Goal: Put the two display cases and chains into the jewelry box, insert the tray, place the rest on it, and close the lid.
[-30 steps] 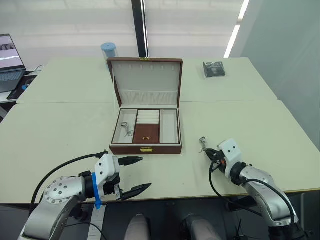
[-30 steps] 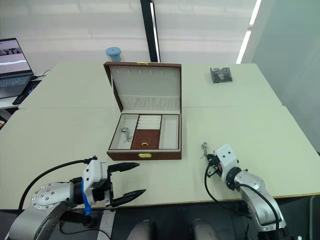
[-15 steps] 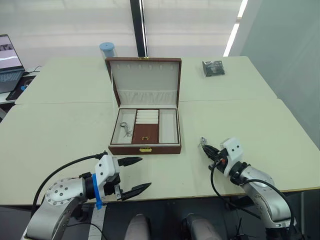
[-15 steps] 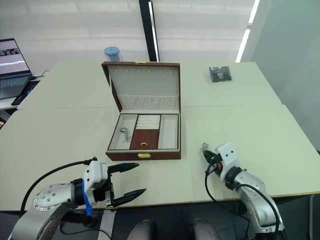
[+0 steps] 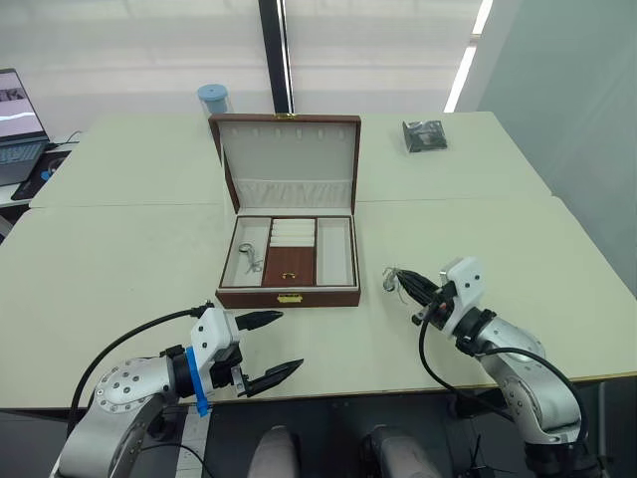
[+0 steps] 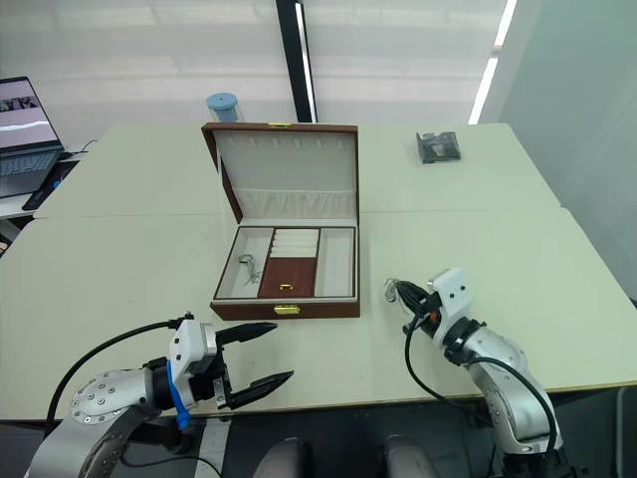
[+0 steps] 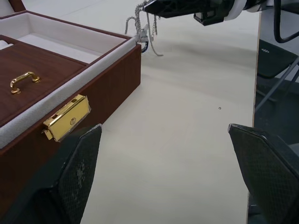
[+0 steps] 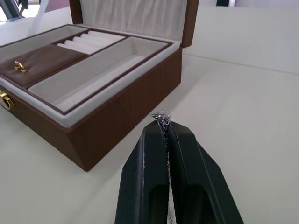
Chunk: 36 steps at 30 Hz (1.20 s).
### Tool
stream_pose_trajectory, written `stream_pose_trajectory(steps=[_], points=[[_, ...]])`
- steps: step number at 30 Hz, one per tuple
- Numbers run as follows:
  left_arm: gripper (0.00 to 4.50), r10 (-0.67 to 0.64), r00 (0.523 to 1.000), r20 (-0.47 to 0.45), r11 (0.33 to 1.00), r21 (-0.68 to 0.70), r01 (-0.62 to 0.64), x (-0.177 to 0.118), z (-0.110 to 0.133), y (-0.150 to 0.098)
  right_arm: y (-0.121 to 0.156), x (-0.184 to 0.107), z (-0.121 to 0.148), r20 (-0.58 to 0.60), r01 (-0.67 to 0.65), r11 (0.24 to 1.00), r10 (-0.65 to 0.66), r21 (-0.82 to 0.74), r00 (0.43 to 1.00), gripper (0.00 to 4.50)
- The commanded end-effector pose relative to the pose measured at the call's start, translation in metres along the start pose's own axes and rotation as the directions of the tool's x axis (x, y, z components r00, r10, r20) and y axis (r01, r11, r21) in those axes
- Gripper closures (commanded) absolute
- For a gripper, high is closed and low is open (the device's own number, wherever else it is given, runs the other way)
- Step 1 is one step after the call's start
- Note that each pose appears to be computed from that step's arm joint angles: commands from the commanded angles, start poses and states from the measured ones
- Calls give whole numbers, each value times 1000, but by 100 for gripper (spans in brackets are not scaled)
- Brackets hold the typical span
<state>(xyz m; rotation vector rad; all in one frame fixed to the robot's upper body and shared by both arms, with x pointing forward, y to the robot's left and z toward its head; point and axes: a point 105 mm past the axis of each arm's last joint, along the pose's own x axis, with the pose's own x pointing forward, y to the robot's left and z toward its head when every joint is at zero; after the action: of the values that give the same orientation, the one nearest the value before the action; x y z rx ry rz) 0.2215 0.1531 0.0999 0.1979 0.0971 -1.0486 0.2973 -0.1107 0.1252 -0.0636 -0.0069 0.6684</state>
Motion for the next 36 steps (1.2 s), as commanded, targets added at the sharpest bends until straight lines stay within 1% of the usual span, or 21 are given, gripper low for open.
stream_pose_trajectory(steps=[1,6,9,15,19,25,36], points=[[0,25,999,43,999,20,-26,2,12,-1,3,4,32,100,-16,1000,18,-23,995,448],[0,91,994,60,996,1,-91,0,12,0,11,16,52,149,-68,997,73,-34,986,448],[0,161,984,73,987,-12,-161,-4,12,4,20,26,67,170,-111,994,113,-23,979,448],[0,263,961,87,965,-41,-261,-11,10,4,39,40,82,187,-194,981,189,10,964,448],[0,335,937,99,942,-60,-330,-16,10,2,52,48,78,156,-257,966,250,24,956,448],[0,414,904,104,910,-79,-407,-21,10,0,57,64,75,132,-274,961,266,44,955,448],[0,471,876,106,882,-89,-463,-23,14,-4,51,90,56,82,-210,971,202,112,976,448]])
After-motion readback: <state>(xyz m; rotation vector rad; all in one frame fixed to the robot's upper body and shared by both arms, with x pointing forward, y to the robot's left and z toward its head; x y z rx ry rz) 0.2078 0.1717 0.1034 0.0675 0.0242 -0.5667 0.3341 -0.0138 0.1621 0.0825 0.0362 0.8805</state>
